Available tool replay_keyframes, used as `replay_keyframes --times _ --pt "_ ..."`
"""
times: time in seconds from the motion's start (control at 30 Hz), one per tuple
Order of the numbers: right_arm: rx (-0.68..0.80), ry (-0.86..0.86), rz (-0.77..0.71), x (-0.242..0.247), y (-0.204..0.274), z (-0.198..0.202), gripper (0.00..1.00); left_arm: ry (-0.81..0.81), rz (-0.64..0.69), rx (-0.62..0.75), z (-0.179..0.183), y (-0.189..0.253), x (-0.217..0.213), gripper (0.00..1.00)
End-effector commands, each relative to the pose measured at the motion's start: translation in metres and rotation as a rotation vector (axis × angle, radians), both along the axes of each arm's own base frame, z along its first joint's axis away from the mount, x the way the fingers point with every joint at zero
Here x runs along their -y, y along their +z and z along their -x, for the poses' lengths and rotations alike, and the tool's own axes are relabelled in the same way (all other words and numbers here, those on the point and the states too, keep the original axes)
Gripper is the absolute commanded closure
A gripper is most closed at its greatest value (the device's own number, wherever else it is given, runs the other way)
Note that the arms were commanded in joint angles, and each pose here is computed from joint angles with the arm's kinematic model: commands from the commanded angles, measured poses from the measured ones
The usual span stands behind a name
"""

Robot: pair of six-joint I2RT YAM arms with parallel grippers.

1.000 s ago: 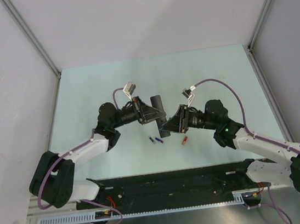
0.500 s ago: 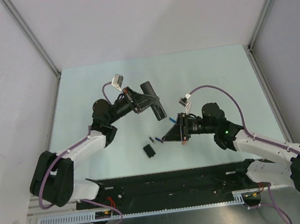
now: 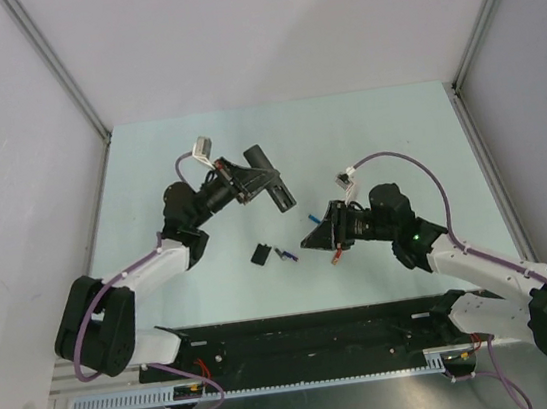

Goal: Load the batteries into the remote control
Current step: Remove the battery cover from the remote control, then pick up the battery from the center of the board.

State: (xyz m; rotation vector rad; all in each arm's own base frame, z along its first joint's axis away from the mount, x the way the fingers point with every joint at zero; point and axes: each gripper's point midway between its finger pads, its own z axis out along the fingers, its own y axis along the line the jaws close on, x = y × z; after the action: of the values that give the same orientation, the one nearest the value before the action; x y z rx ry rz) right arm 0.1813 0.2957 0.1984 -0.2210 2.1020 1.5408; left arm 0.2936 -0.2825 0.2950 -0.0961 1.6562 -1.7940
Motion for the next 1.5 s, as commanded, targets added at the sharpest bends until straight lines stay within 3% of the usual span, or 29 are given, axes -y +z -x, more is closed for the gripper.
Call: replay_keyframes --times 0.0,0.23,0.3,0.47,0.67,1.0,1.47 --pt "0.051 -0.091 0.161 0.015 -0.022 -0.017 0.61 0.093 0.000 0.051 -0.009 0.000 -0.024 1.00" --pt "0.099 -0.244 0.334 0.035 -0.053 -0.042 0.59 0.155 -0.064 0.046 0.006 -0.023 -0.047 1.00" --pt "0.104 -0.252 0.396 0.041 -0.064 -0.042 0.59 0.176 -0.123 0.038 0.015 -0.036 -0.053 1.00" --pt "0.183 -0.489 0.640 0.079 -0.082 -0.074 0.55 0.328 -0.316 0.002 0.018 -0.072 -0.081 1.00" --pt "0.259 -0.397 0.846 0.072 -0.094 -0.107 0.54 0.375 -0.355 -0.077 0.034 -0.086 -0.096 1.00" --pt "0.300 -0.257 0.972 0.054 -0.116 -0.142 0.54 0.213 -0.343 -0.058 0.059 -0.082 -0.079 1.00" --pt "0.262 -0.306 0.992 0.065 -0.112 -0.147 0.51 0.089 -0.335 -0.006 0.081 -0.081 -0.070 1.00"
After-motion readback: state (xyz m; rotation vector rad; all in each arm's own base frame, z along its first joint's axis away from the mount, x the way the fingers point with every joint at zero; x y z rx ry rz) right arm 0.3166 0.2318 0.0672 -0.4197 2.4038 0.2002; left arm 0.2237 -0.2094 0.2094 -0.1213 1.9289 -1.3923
